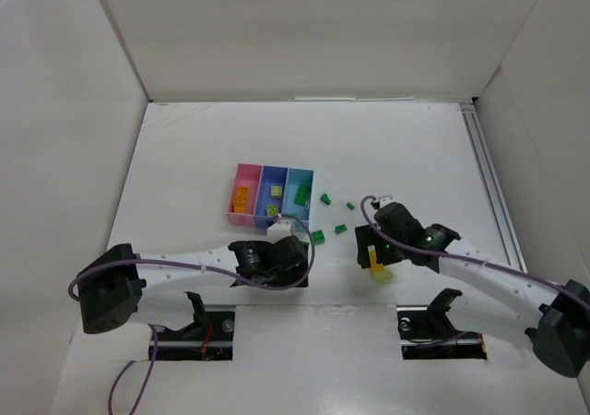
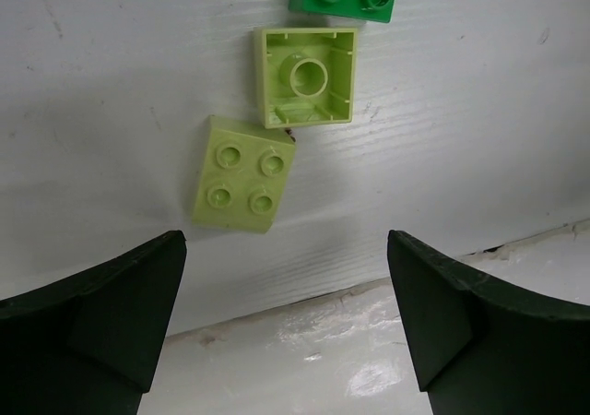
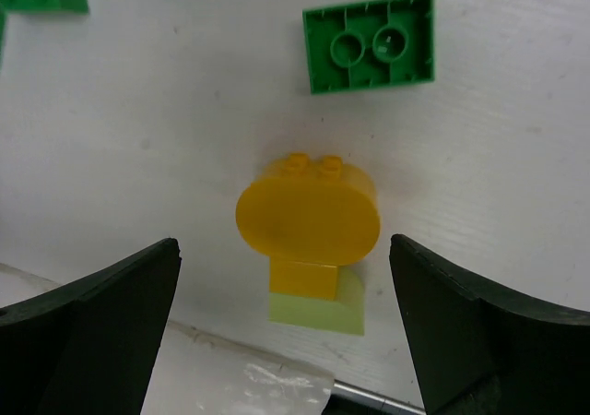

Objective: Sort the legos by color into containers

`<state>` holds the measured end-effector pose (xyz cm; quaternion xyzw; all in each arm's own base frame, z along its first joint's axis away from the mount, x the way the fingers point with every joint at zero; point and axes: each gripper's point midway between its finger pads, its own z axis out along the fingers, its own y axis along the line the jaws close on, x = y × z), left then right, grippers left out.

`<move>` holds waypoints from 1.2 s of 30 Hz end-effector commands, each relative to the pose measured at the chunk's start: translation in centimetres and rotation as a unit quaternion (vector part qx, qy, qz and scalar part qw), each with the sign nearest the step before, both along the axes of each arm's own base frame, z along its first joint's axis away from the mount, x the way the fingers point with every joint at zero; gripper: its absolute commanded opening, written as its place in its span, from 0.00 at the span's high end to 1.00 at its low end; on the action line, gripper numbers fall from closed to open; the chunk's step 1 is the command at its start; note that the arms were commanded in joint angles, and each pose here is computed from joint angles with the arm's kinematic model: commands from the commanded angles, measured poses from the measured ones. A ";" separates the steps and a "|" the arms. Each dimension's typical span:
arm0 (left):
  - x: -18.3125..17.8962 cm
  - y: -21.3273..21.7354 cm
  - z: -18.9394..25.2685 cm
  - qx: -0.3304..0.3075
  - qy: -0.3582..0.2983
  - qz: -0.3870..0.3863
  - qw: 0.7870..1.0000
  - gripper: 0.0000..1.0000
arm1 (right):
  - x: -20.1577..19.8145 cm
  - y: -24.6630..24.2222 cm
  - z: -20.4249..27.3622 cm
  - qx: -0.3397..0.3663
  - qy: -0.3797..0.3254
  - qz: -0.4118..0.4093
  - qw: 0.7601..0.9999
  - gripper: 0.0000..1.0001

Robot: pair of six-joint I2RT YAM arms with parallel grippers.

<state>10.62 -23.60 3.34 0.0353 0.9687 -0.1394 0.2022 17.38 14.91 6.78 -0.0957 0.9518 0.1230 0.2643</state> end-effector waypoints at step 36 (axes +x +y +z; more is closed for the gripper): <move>0.8 -0.6 3.7 -0.052 -0.043 0.010 0.998 0.21 | 0.0 1.5 -2.6 -0.080 0.040 -0.008 0.996 0.64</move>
